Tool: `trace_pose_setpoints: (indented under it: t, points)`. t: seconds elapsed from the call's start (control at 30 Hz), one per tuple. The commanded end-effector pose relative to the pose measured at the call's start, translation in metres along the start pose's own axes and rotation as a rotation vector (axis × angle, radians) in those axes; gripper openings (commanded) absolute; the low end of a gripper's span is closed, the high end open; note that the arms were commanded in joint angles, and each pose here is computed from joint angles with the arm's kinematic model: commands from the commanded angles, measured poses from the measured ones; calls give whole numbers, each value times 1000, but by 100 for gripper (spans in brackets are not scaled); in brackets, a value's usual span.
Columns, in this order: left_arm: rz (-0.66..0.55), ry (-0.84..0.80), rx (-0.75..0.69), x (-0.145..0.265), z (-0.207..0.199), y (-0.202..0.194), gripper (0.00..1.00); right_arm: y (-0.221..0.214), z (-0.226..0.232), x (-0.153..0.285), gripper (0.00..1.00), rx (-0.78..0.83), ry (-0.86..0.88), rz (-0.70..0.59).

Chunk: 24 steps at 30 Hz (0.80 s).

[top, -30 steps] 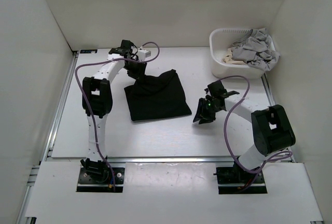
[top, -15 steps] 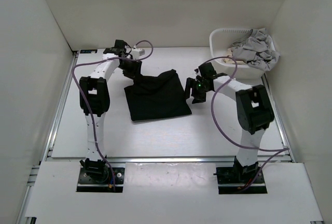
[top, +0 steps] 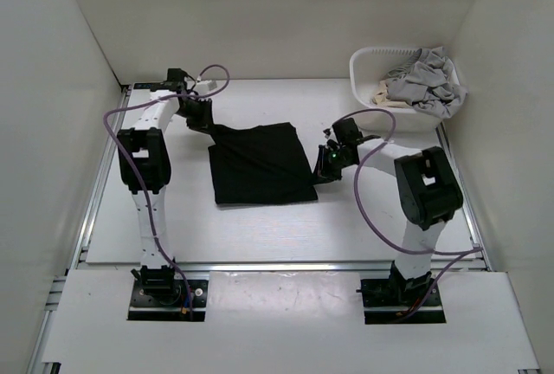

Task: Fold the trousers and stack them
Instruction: Fold the trousers

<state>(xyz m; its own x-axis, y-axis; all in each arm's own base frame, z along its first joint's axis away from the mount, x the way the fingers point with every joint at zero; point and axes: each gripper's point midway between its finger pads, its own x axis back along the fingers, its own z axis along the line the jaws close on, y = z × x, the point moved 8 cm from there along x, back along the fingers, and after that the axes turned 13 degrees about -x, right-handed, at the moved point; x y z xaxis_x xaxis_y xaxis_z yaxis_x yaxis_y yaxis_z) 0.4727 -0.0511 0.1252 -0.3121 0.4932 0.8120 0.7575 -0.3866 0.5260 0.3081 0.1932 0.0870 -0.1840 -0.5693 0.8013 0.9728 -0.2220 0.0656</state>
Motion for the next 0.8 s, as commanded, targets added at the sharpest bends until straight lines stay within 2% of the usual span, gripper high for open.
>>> trace_pose_setpoints:
  t: [0.0,0.07,0.23,0.33,0.37,0.4,0.43,0.47,0.57,0.6,0.7,0.77]
  points:
    - [-86,-9,12,37,-8,10,16,-17,8,30,0,4,49,-12]
    - [-70,-33,36,37,-9,1,16,-32,10,46,0,14,47,-17]
    - [-24,-172,23,26,-28,-18,23,-74,12,54,0,58,31,53]
    - [1,-226,28,16,-35,-27,31,-92,9,50,0,48,18,110]
    - [10,-231,35,17,-36,-29,39,-94,7,49,4,34,11,116]
    - [18,-235,41,13,-34,-31,40,-99,5,47,13,38,4,131]
    - [22,-226,30,13,-33,-31,42,-101,3,48,30,43,-5,140]
    - [23,-226,31,15,-34,-30,51,-104,1,51,58,61,-15,152]
    - [-29,-244,37,29,-25,-24,77,-95,6,63,66,130,-50,100]
    - [-39,-239,19,36,-28,-21,100,-88,11,69,66,137,-53,82]
    - [-82,-224,-32,56,-31,-14,100,-66,17,78,66,138,-40,23]
    - [-70,-247,-61,63,-38,-21,100,-42,25,87,67,140,-38,-56]
